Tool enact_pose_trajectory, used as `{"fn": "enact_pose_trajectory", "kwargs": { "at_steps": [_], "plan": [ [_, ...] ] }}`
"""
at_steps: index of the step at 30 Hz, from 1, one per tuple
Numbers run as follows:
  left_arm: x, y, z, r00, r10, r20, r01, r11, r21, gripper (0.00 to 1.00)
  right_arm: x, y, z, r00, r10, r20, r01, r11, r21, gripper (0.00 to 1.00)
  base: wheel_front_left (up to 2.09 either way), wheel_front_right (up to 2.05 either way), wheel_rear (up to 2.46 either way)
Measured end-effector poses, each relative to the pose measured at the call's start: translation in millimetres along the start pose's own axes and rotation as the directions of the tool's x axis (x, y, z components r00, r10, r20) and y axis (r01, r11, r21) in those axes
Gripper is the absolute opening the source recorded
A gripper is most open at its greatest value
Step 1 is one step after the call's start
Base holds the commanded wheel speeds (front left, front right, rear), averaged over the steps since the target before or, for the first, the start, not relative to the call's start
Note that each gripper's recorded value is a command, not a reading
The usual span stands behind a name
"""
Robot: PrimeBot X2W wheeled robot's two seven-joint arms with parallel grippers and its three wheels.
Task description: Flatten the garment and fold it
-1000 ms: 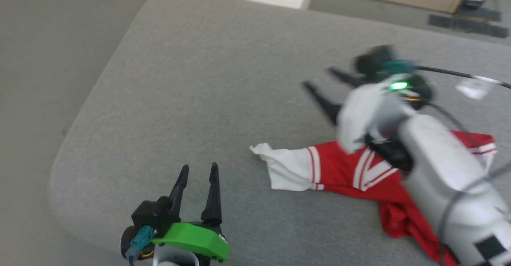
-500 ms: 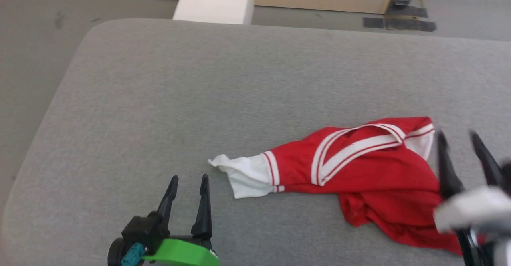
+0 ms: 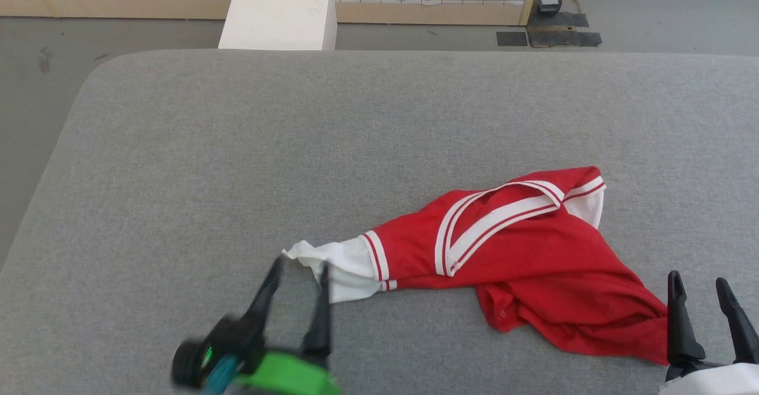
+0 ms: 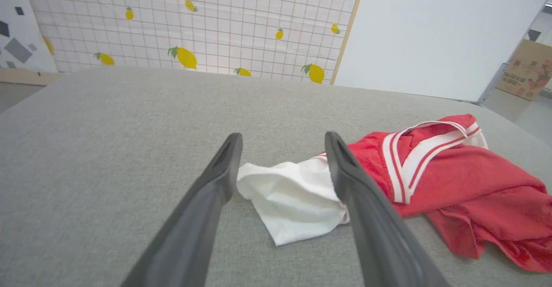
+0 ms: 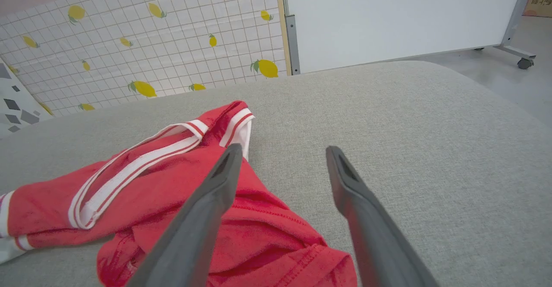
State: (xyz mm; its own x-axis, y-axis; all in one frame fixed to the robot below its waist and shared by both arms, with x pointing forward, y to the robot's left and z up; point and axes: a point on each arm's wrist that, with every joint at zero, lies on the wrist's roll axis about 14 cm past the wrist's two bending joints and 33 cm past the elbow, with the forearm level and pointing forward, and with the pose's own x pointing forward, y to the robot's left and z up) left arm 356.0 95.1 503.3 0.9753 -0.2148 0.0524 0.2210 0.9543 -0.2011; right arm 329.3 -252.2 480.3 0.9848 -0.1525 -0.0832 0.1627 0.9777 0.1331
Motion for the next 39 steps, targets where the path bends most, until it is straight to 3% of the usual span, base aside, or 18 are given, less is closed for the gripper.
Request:
{"fn": "enact_pose_trajectory", "kwargs": {
  "at_steps": [5, 8, 15, 18, 23, 28, 31, 33, 35, 39],
  "plan": [
    [39, -53, 26, 0.973, -0.231, 0.01, 0.23, 0.969, 0.088, 1.0, 4, 3, -1, 1.0, 0.008, -0.006, -0.008, 1.0, -0.001, 1.0, 0.0, 0.0, 0.0],
    [53, -77, 15, 0.94, -0.33, -0.091, 0.34, 0.931, 0.131, 1.0, 8, 8, -6, 0.999, 0.02, -0.029, -0.02, 1.0, 0.001, 1.0, 0.0, 0.0, 0.0],
    [56, -91, -51, 0.812, -0.396, -0.429, 0.522, 0.821, 0.231, 1.0, 19, 15, -16, 0.998, 0.034, -0.06, -0.033, 0.999, 0.013, 1.0, 0.0, 0.0, 0.0],
    [54, -91, -71, 0.769, -0.405, -0.495, 0.572, 0.781, 0.249, 1.0, 23, 13, -24, 0.996, 0.028, -0.084, -0.026, 1.0, 0.015, 1.0, 0.0, 0.0, 0.0],
    [58, -90, -97, 0.726, -0.414, -0.549, 0.606, 0.762, 0.227, 1.0, 32, 15, -30, 0.995, 0.027, -0.101, -0.026, 1.0, 0.017, 1.0, 0.0, 0.0, 0.0],
    [58, -84, -130, 0.671, -0.395, -0.627, 0.619, 0.765, 0.18, 1.0, 39, 14, -36, 0.993, 0.02, -0.114, -0.018, 1.0, 0.017, 1.0, 0.0, 0.0, 0.0],
    [64, -87, -135, 0.669, -0.408, -0.621, 0.617, 0.771, 0.158, 1.0, 41, 11, -39, 0.992, 0.012, -0.123, -0.01, 1.0, 0.014, 1.0, 0.0, 0.0, 0.0],
    [68, -90, -136, 0.671, -0.417, -0.613, 0.613, 0.777, 0.142, 0.04, 41, 10, -42, 0.992, 0.007, -0.13, -0.005, 1.0, 0.012, 1.0, 0.0, 0.0, 0.0],
    [71, -91, -137, 0.675, -0.423, -0.605, 0.608, 0.783, 0.13, 0.0, 42, 9, -43, 0.991, 0.005, -0.134, -0.003, 1.0, 0.011, 1.0, 0.0, 0.0, 0.0],
    [78, -97, -122, 0.708, -0.449, -0.546, 0.554, 0.832, 0.034, 0.0, 44, 10, -40, 0.992, 0.007, -0.122, -0.005, 1.0, 0.014, 1.0, 0.0, 0.0, 0.0]
  ]
}}
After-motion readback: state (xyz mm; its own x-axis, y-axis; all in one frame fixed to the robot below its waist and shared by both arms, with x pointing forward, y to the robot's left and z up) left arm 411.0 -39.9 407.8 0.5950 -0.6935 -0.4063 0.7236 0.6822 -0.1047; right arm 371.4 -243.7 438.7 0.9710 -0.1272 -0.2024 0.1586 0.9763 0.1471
